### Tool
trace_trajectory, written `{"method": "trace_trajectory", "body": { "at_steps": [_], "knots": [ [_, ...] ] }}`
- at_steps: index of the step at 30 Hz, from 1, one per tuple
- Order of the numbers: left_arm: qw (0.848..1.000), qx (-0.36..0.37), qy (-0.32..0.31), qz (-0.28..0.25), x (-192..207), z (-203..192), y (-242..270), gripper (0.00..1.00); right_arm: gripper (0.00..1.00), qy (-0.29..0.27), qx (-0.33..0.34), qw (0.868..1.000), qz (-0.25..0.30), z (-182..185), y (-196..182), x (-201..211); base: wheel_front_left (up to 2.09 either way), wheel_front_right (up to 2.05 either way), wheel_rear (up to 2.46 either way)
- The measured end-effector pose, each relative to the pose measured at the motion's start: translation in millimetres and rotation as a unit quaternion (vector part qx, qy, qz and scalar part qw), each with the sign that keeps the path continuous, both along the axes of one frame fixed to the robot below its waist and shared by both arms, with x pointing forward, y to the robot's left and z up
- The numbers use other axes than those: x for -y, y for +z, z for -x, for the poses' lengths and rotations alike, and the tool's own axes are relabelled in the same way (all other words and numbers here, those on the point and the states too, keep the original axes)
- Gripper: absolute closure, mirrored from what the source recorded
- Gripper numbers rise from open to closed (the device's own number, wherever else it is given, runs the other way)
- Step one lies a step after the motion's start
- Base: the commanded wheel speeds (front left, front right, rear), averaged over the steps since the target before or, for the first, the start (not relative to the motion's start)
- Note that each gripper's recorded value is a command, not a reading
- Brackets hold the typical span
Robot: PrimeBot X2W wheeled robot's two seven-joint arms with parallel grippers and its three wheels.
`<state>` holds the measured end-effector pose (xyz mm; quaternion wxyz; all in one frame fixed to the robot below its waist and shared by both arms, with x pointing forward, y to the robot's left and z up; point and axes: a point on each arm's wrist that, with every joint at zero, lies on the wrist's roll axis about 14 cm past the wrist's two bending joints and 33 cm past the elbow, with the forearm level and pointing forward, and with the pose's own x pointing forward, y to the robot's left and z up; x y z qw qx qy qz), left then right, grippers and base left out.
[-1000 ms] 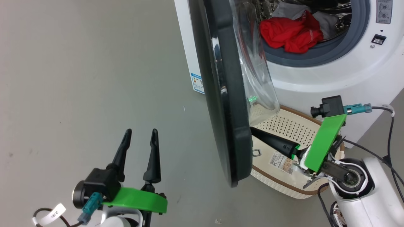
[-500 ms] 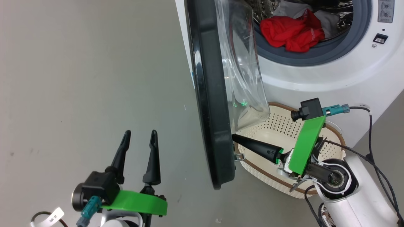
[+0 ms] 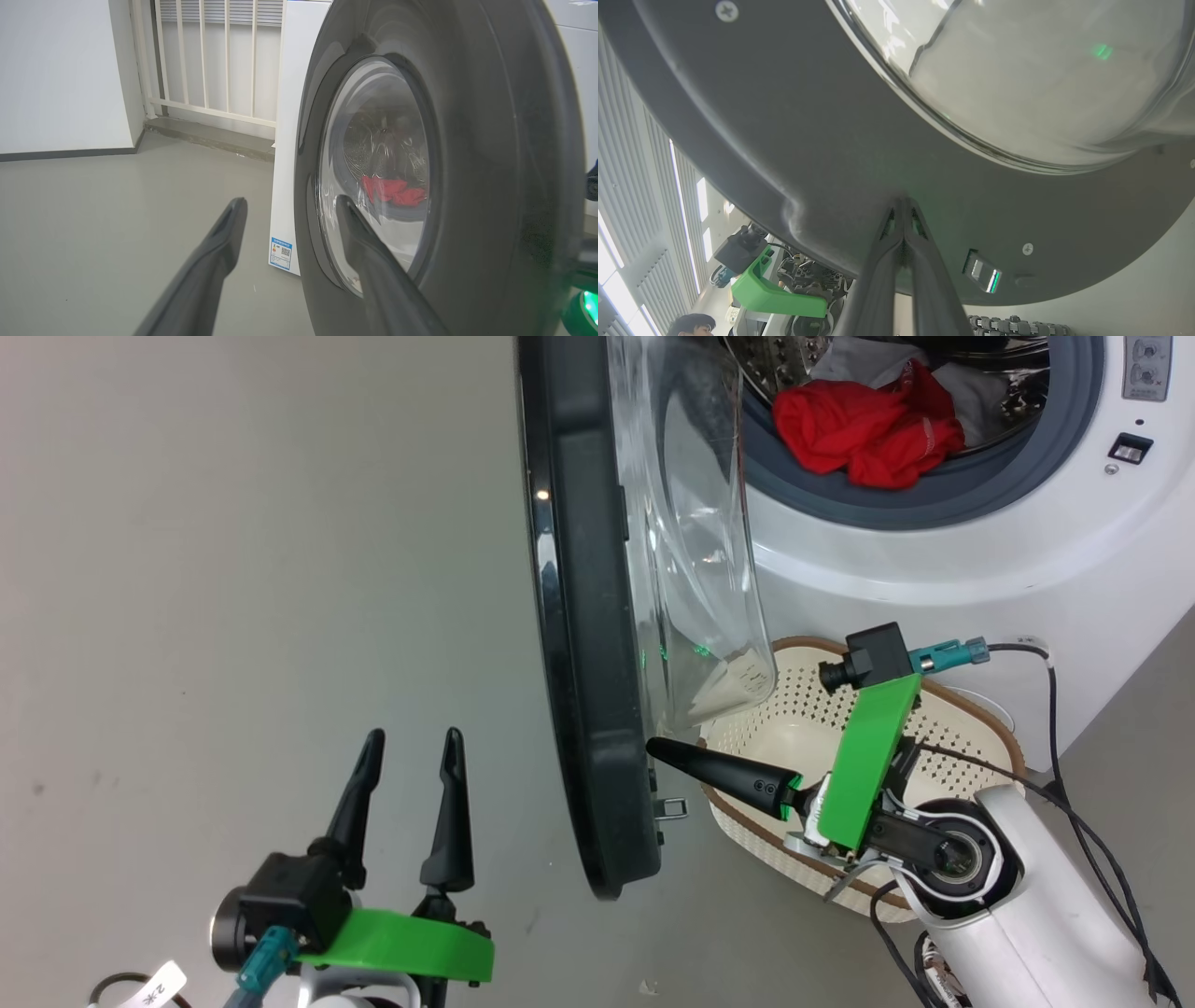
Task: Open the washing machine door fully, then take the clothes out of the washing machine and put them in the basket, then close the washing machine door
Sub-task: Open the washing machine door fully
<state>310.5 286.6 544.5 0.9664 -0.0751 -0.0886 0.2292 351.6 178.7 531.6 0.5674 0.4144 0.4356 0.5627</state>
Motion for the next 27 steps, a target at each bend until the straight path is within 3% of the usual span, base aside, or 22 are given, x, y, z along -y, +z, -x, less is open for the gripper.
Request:
{"method": "trace_trajectory", "body": {
  "at_steps": [7,15,16,17,18,20,27],
  "knots": [
    [1.000,0.002,-0.001,0.000,0.6,0.2,1.0,0.00,1.00,0.003,0.003,1.000,-0.001,3.1,2.4,-4.2,0.00,0.00,0.00],
    [1.000,0.007,-0.006,0.004,2.6,0.1,3.0,0.00,0.99,-0.045,0.045,0.998,0.009,-10.0,4.5,-2.5,0.00,0.00,0.00],
    [1.000,0.008,-0.007,0.004,2.7,0.2,3.3,0.00,0.92,-0.053,0.058,0.997,0.013,-12.2,4.8,-2.0,0.00,0.00,0.00],
    [1.000,0.009,-0.007,0.004,2.9,0.2,3.7,0.00,0.70,-0.063,0.072,0.995,0.017,-15.0,5.2,-1.3,0.00,0.00,0.00],
    [1.000,0.010,-0.007,0.004,3.1,0.3,4.2,0.00,0.56,-0.073,0.084,0.994,0.020,-17.7,5.6,-0.5,0.00,0.00,0.00],
    [1.000,0.013,-0.012,0.006,4.5,0.1,5.2,0.00,0.00,-0.095,0.105,0.990,0.027,-23.0,5.4,2.1,0.00,0.00,0.00],
    [1.000,0.022,-0.015,0.007,6.1,1.0,9.9,0.00,0.00,-0.178,0.193,0.963,0.062,-41.3,-1.7,20.8,0.00,0.00,0.00]
  ]
}}
